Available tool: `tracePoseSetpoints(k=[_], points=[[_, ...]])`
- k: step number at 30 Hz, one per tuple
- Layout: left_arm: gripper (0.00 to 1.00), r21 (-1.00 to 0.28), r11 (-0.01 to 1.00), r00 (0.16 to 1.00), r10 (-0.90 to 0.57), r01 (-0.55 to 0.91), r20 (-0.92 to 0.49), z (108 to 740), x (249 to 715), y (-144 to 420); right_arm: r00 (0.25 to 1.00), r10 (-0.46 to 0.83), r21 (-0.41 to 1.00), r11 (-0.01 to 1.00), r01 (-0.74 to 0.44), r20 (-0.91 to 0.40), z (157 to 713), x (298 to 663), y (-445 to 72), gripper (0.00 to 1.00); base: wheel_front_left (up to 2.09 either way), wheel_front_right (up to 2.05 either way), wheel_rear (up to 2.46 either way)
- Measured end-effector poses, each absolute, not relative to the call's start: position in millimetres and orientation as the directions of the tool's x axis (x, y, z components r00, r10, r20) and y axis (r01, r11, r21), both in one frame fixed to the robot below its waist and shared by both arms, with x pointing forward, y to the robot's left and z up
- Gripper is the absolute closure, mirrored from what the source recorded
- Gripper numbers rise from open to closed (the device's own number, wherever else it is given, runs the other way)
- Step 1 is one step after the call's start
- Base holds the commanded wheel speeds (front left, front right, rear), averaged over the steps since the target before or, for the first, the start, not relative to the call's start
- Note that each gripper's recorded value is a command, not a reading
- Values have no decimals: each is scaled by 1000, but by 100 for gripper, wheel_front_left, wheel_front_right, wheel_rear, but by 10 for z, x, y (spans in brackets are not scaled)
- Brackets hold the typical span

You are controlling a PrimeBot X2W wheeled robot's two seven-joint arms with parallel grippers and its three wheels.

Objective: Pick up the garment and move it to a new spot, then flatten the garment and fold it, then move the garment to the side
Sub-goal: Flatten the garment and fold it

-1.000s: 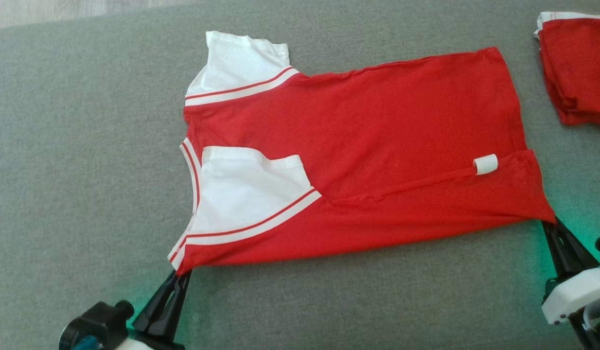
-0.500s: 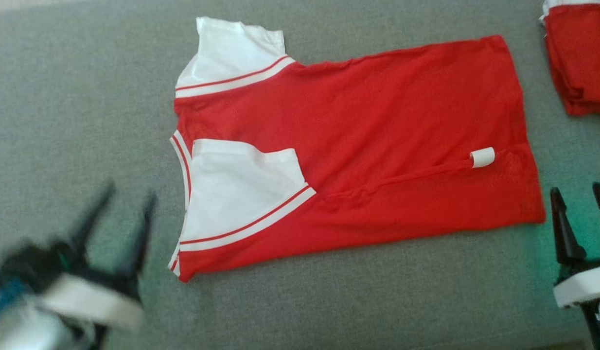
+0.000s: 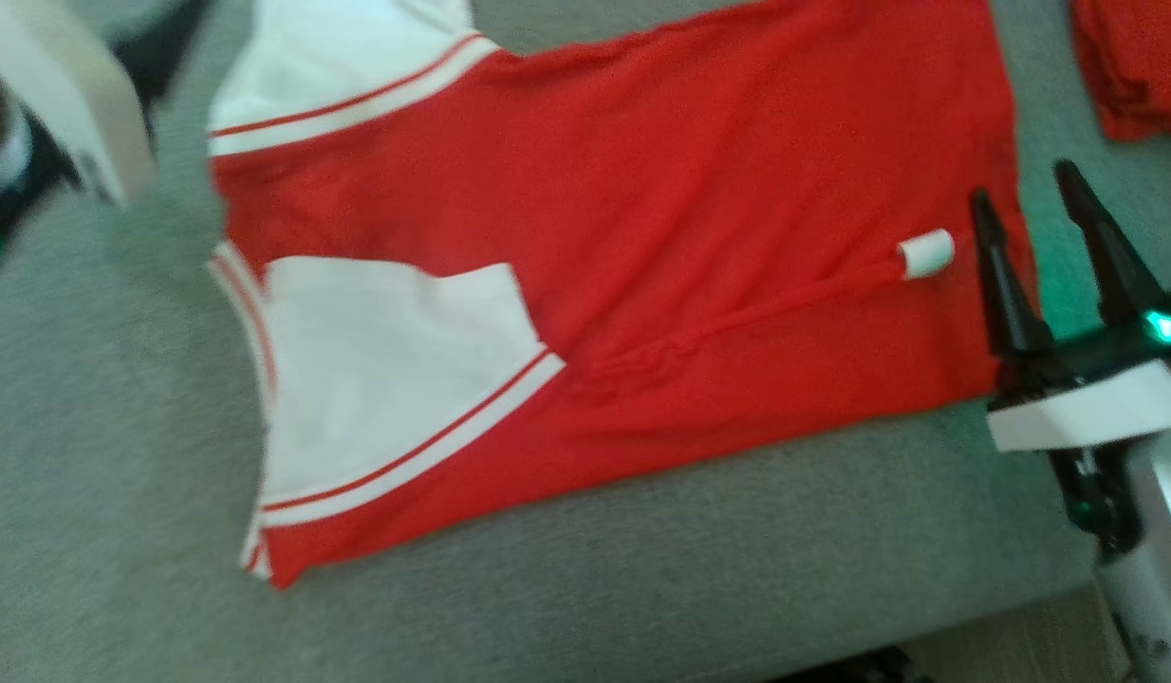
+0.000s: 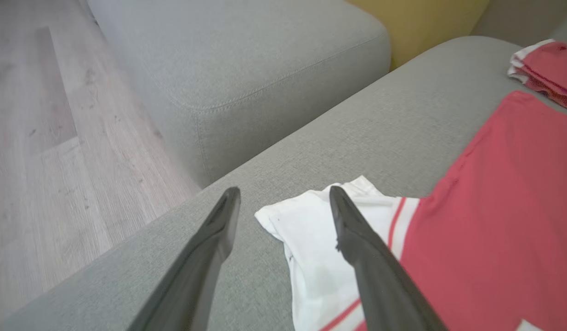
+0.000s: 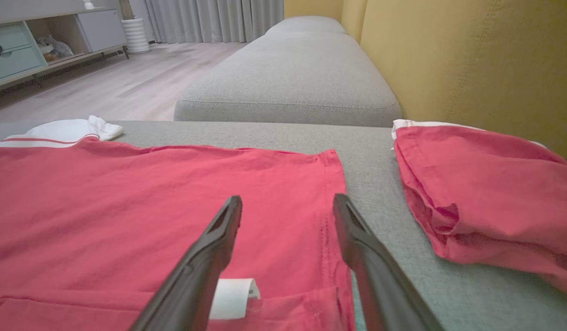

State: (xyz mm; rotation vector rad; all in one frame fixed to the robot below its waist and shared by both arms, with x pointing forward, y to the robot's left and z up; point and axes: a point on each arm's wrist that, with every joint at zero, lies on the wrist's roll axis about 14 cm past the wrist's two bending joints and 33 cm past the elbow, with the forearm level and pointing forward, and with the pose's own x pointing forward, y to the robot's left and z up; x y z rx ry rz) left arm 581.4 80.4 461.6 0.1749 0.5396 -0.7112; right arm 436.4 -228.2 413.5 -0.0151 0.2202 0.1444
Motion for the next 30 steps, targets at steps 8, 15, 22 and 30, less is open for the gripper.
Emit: tracePoseSetpoints(k=[8, 15, 22, 30], points=[[0, -52, 763, 491, -464, 644, -737, 4012, 6236, 755, 953, 71, 35, 997, -64, -294, 3873, 4213, -2440, 0, 0, 0, 0], [0, -81, 761, 368, -400, 643, -839, 3544, 6235, 767, 944, -7, 19, 1000, 14, -331, 3796, 4085, -2648, 0, 0, 0, 0], [0, -91, 759, 377, -419, 644, -826, 3670, 6276, 771, 947, -17, 24, 999, 26, -320, 3814, 4104, -2654, 0, 0, 0, 0], [0, -111, 755, 315, -396, 646, -863, 3670, 6139, 838, 951, -14, 19, 1000, 21, -308, 3842, 4135, -2647, 0, 0, 0, 0]])
